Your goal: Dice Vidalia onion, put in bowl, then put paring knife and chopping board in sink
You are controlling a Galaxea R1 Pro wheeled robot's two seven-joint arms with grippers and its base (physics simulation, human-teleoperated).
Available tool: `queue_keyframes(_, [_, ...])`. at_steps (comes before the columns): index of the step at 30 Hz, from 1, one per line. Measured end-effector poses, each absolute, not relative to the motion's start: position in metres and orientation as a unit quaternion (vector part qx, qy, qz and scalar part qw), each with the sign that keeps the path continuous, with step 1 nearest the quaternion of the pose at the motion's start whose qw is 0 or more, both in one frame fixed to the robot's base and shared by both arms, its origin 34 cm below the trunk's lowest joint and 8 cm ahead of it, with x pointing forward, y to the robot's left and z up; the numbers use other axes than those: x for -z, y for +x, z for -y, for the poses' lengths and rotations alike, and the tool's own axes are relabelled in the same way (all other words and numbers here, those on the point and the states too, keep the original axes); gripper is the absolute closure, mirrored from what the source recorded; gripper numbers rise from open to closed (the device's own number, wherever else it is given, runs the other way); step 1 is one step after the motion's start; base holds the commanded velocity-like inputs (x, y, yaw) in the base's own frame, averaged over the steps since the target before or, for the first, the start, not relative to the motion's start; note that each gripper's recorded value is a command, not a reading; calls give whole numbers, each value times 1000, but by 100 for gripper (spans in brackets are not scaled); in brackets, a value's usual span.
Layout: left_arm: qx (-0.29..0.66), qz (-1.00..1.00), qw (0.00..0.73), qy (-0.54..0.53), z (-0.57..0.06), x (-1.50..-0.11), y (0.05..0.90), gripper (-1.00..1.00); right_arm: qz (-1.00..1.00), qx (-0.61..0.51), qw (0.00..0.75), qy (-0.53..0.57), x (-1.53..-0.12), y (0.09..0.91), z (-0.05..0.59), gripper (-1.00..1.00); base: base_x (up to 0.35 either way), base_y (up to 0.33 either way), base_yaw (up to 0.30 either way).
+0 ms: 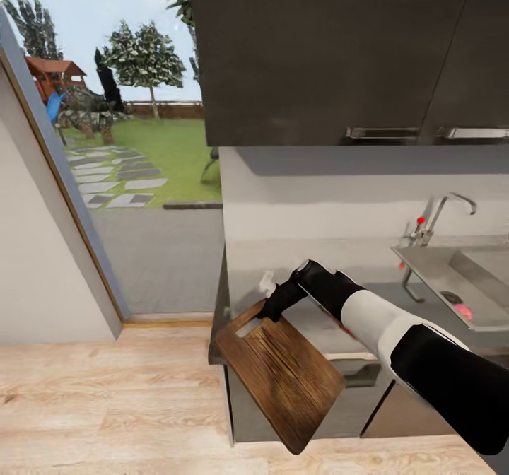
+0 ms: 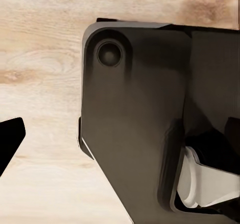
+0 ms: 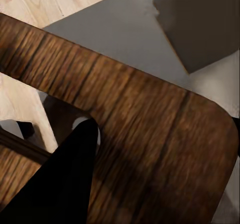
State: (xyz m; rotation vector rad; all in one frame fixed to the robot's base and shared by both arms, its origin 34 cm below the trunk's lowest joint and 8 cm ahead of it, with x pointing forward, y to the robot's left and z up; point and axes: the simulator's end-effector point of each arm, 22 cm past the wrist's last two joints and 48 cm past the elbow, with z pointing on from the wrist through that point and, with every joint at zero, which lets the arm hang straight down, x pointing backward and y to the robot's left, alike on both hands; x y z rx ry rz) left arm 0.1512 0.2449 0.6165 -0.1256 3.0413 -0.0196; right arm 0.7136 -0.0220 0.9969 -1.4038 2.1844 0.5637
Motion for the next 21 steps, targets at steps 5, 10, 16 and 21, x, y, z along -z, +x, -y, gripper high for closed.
queue_keyframes(5, [6, -998, 54, -41, -246, -617, 155, -100, -797, -205, 244, -513, -1002, 714, 22, 100, -129, -142, 0])
queue_keyframes(10, [6, -997, 57, -41, -246, -617, 157, -100, -796, -202, 246, -514, -1007, 713, 22, 100, -18, -19, 0])
queue_keyframes(16, [7, -997, 62, -41, -245, -618, 161, -100, -795, -200, 250, -515, -1013, 713, 22, 100, -1, -1, 0])
queue_keyframes(21, [7, -997, 66, -41, -245, -618, 164, -100, -794, -197, 253, -516, -1017, 713, 22, 100, 0, 0, 0])
